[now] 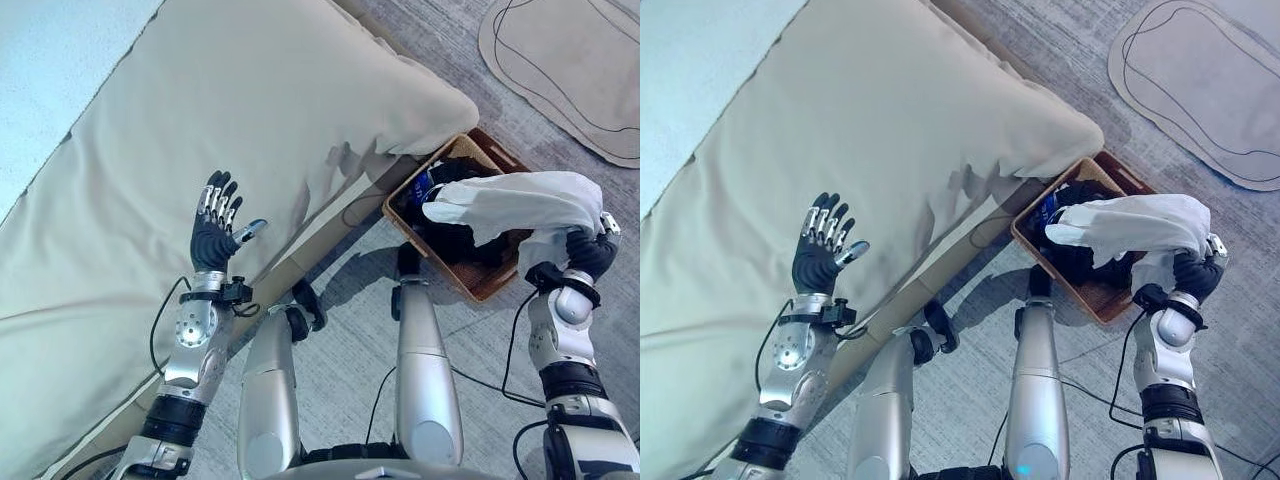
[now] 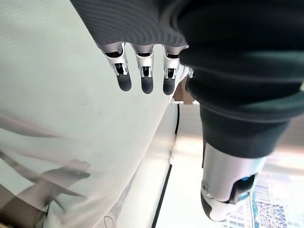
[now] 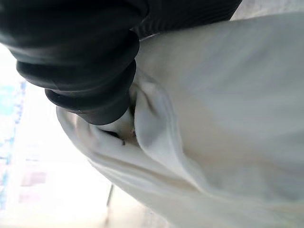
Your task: Pick up clothes into the bucket
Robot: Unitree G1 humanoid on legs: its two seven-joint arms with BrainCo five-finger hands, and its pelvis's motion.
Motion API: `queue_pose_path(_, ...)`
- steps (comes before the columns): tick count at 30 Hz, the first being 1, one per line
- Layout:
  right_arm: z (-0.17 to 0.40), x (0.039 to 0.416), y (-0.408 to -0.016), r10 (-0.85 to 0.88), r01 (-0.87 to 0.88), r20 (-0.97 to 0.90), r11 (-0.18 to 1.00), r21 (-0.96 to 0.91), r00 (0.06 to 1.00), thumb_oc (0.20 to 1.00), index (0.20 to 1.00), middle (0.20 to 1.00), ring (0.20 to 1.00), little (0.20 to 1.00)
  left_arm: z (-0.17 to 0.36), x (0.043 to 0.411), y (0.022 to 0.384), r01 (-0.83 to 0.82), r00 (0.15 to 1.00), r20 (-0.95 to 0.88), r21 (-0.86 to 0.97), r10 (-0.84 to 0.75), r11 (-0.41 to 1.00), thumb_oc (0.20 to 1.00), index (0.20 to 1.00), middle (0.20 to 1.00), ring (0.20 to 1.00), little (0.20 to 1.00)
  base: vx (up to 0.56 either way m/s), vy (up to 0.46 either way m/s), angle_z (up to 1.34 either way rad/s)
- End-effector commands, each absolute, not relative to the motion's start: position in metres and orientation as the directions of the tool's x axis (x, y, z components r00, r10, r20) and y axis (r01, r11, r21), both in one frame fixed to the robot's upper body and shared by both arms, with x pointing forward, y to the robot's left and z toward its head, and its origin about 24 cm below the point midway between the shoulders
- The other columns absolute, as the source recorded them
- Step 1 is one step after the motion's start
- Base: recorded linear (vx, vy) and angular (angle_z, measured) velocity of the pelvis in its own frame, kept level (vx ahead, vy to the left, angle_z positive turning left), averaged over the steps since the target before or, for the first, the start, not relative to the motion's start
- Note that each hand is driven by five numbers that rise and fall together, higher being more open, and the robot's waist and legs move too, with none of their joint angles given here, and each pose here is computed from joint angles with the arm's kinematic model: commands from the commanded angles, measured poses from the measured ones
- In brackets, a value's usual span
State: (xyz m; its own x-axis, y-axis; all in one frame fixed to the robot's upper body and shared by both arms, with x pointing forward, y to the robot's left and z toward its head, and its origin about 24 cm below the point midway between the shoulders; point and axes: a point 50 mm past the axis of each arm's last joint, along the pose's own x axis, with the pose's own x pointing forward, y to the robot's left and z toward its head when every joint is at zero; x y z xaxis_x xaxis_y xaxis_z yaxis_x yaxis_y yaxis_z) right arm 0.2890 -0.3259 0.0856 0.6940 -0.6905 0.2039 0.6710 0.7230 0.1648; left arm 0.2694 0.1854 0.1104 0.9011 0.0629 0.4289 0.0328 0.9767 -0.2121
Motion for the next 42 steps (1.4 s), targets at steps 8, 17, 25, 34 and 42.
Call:
queue_pose_path(8,0.101,0.304,-0.345,-0.695,0.716,0.220,0.698,-0.023,0.684,0.200,0.200,0.200,0.200,0.200,0.139,0.264,0.180,0.090,0.820,0.556,-0.356,0.134,0.930,1.000,1.000,1.000,1.000,1.000,-0.01,0.038,-0.04)
queue_pose_path(17,0.123,0.327,-0.344,-0.648,0.687,0.239,0.710,-0.152,0.723,0.200,0.200,0.200,0.200,0.200,0.147,0.264,0.173,0.140,0.808,0.578,-0.376,0.114,0.916,1.000,1.000,1.000,1.000,1.000,-0.01,0.003,-0.04)
queue_pose_path(25,0.140,0.352,-0.329,-0.546,0.596,0.245,0.690,-0.412,0.801,0.200,0.200,0.200,0.200,0.200,0.148,0.263,0.169,0.155,0.810,0.577,-0.385,0.106,0.910,1.000,1.000,1.000,1.000,1.000,0.00,-0.004,0.00)
queue_pose_path(34,0.147,0.365,-0.317,-0.482,0.527,0.243,0.634,-0.567,0.842,0.200,0.200,0.200,0.200,0.200,0.153,0.263,0.169,0.154,0.798,0.591,-0.386,0.116,0.909,1.000,1.000,1.000,1.000,1.000,-0.01,-0.011,0.00)
queue_pose_path(42,0.145,0.370,-0.309,-0.458,0.491,0.227,0.618,-0.614,0.860,0.200,0.200,0.200,0.200,0.200,0.155,0.263,0.170,0.140,0.794,0.593,-0.391,0.134,0.910,1.000,1.000,1.000,1.000,1.000,0.00,0.000,0.00)
